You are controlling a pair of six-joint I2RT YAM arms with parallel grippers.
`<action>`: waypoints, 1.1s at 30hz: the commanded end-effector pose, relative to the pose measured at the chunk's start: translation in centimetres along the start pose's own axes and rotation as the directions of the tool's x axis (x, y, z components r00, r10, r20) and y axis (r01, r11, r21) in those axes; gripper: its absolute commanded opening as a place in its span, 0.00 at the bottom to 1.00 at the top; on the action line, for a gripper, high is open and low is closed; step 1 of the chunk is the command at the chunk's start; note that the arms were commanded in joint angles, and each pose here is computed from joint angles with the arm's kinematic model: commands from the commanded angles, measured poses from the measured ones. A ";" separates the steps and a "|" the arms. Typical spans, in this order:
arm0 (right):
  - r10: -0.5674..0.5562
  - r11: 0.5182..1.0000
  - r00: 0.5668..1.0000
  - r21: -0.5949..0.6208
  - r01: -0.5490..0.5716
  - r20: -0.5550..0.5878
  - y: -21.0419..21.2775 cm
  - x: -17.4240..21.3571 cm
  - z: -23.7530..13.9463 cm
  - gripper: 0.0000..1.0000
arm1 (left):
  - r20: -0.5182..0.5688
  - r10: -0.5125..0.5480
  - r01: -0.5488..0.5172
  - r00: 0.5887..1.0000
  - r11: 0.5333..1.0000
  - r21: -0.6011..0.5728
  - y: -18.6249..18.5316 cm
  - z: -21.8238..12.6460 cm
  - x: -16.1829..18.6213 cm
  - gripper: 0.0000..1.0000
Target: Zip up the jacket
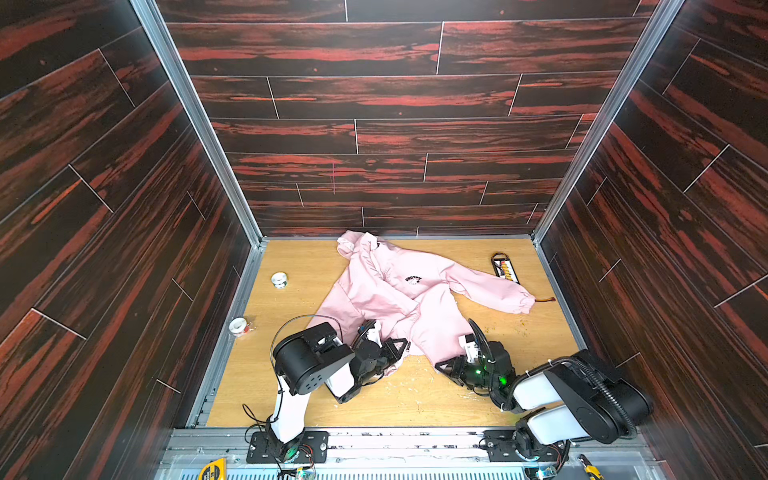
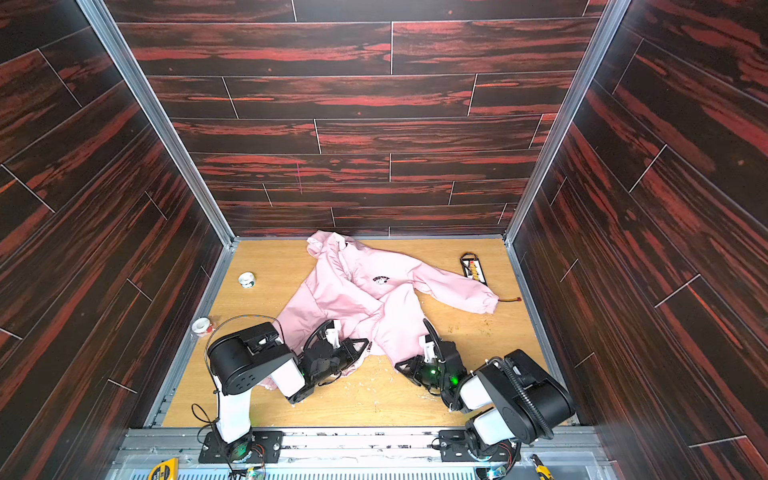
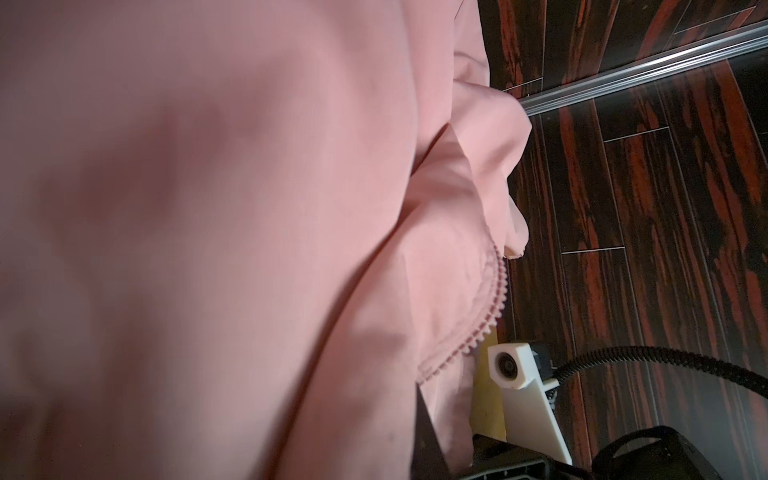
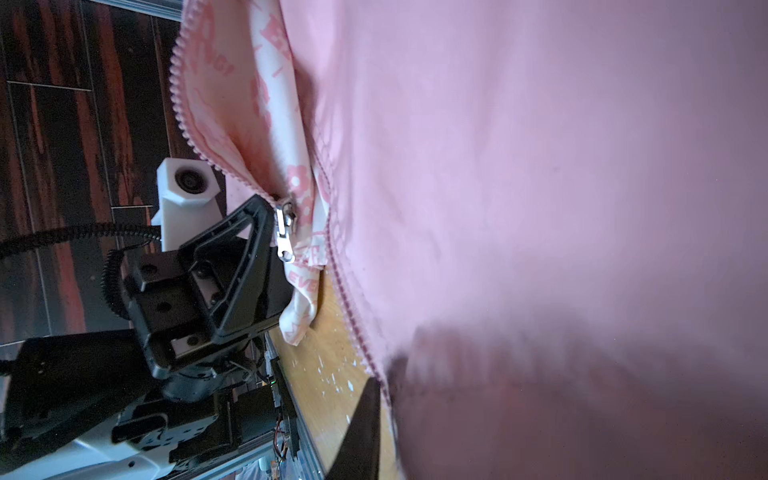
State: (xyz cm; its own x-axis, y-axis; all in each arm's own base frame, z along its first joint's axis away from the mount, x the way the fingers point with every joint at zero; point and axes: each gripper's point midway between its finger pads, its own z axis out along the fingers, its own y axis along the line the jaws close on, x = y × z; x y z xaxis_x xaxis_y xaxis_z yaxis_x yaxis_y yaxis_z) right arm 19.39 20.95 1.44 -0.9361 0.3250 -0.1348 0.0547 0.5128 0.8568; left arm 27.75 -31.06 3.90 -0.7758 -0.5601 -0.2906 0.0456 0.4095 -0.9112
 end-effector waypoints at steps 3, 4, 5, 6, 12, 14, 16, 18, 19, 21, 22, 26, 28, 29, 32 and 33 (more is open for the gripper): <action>0.057 0.994 0.998 0.093 -0.055 -0.022 -2.5 1.1 -0.3 0.16 | 0.010 0.006 -0.006 1.000 1.000 0.019 -0.9 -0.1 -0.2 0.00; 0.056 0.994 0.998 0.094 -0.054 -0.020 -2.5 1.0 -0.3 0.16 | 0.010 0.006 -0.006 1.000 1.000 0.017 -0.9 -0.1 -0.2 0.00; 0.055 0.994 0.998 0.095 -0.053 -0.020 -2.5 1.0 -0.3 0.15 | 0.009 0.007 -0.007 1.000 1.000 0.017 -0.9 -0.1 -0.2 0.00; 0.054 0.994 0.998 0.094 -0.052 -0.018 -2.4 0.9 -0.4 0.14 | 0.010 0.007 -0.007 1.000 1.000 0.019 -0.9 -0.1 -0.2 0.00; 0.046 0.995 0.999 0.086 -0.045 -0.013 -1.9 0.5 -0.3 0.07 | 0.014 0.008 -0.009 1.000 1.000 0.017 -1.0 -0.4 -0.3 0.00; 0.041 0.996 0.999 0.079 -0.039 -0.014 -1.5 0.4 -0.2 0.08 | 0.013 0.011 -0.012 1.000 1.000 0.017 -1.1 -0.4 -0.3 0.00; 0.036 0.996 0.999 0.078 -0.035 -0.012 -1.3 0.2 -0.2 0.14 | 0.012 0.011 -0.011 1.000 1.000 0.014 -1.0 -0.5 -0.3 0.00; 0.036 0.996 0.999 0.083 -0.035 -0.010 -1.3 0.0 -0.2 0.16 | 0.013 0.012 -0.012 1.000 1.000 0.015 -1.1 -0.4 -0.3 0.00; 0.035 0.996 0.999 0.084 -0.035 -0.008 -1.2 -0.1 -0.1 0.16 | 0.011 0.012 -0.012 1.000 1.000 0.015 -1.1 -0.4 -0.2 0.00; 0.038 0.995 0.999 0.090 -0.037 -0.003 -1.4 -0.2 -0.2 0.17 | 0.012 0.012 -0.012 1.000 1.000 0.016 -1.1 -0.4 -0.3 0.00; 0.042 0.995 0.999 0.093 -0.042 -0.001 -1.5 -0.2 -0.2 0.17 | 0.011 0.012 -0.012 1.000 1.000 0.014 -1.0 -0.4 -0.2 0.00; 0.053 0.993 0.999 0.101 -0.054 0.006 -1.9 -0.3 -0.4 0.17 | 0.013 0.012 -0.012 1.000 1.000 0.016 -1.1 -0.4 -0.3 0.00; 0.059 0.993 0.998 0.103 -0.060 0.010 -2.0 -0.3 -0.4 0.18 | 0.011 0.012 -0.012 1.000 1.000 0.015 -1.1 -0.4 -0.2 0.00; 0.065 0.992 0.998 0.107 -0.066 0.012 -2.2 -0.3 -0.5 0.19 | 0.011 0.012 -0.013 1.000 1.000 0.014 -1.1 -0.4 -0.2 0.00; 0.069 0.992 0.997 0.106 -0.071 0.014 -2.3 -0.3 -0.6 0.20 | 0.011 0.012 -0.012 1.000 1.000 0.017 -1.2 -0.4 -0.2 0.00; 0.069 0.992 0.998 0.105 -0.070 0.011 -2.3 -0.2 -0.5 0.20 | 0.012 0.013 -0.013 1.000 1.000 0.015 -1.1 -0.4 -0.2 0.00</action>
State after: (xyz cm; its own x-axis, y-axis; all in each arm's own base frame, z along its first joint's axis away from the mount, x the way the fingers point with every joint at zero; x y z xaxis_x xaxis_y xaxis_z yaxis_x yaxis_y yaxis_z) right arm 20.12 20.44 1.58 -0.9307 0.3450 -0.1214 0.0852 0.5275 0.8453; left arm 27.66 -31.11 4.15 -0.7764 -0.5573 -0.2942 0.0486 0.4126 -0.9096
